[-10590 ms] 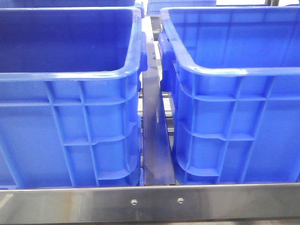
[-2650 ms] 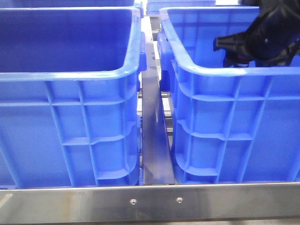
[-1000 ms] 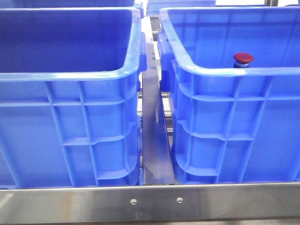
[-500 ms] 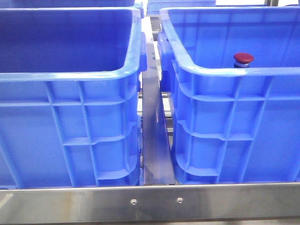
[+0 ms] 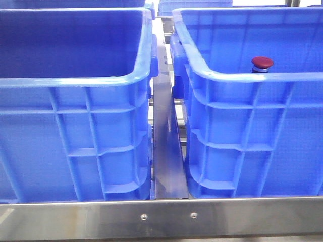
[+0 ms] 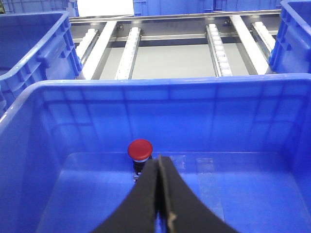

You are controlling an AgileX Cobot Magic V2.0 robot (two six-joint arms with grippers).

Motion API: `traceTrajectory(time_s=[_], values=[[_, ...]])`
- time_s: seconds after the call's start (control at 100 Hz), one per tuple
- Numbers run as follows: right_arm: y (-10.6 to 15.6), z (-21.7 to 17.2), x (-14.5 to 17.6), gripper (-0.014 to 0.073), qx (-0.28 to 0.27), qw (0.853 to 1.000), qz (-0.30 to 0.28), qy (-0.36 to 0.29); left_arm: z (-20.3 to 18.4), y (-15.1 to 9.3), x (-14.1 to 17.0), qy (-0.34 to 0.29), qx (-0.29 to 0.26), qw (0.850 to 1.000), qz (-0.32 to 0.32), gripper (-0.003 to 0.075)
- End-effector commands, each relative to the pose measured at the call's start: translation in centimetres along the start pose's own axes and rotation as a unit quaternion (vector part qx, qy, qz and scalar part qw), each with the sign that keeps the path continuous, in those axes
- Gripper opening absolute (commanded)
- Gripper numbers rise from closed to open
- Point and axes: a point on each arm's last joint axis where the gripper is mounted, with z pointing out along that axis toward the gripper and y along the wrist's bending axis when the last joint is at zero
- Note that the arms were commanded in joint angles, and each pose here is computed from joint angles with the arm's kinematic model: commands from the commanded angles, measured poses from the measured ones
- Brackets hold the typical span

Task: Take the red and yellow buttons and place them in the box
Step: 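Raise the right gripper away from the placed red button, then lower the left gripper into the button crate and grasp a yellow button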

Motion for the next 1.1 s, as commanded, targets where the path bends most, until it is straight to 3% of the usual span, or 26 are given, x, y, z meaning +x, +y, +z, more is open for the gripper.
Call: traceTrajectory(time_s=[0.0,0.42,1.09], values=[[0.3,-0.3,-0.9,-0.0067,-0.019,0.999,0.038,-0.013,1.1,-1.2,-1.8,-0.021,0.021,0.999,0.012,0.0566],[0.3,-0.3,-0.9,-0.0067,-0.019,0.999,0.038,-0.013,10.5,-2.7,-2.3,0.086,0.016,0.996,0.026,0.0566],[0.3,-0.3,-0.9,-0.0067,-0.019,0.999,0.038,-0.013,15.1,-3.1,-1.2,0.108,0.016,0.993,0.039,0.0566]])
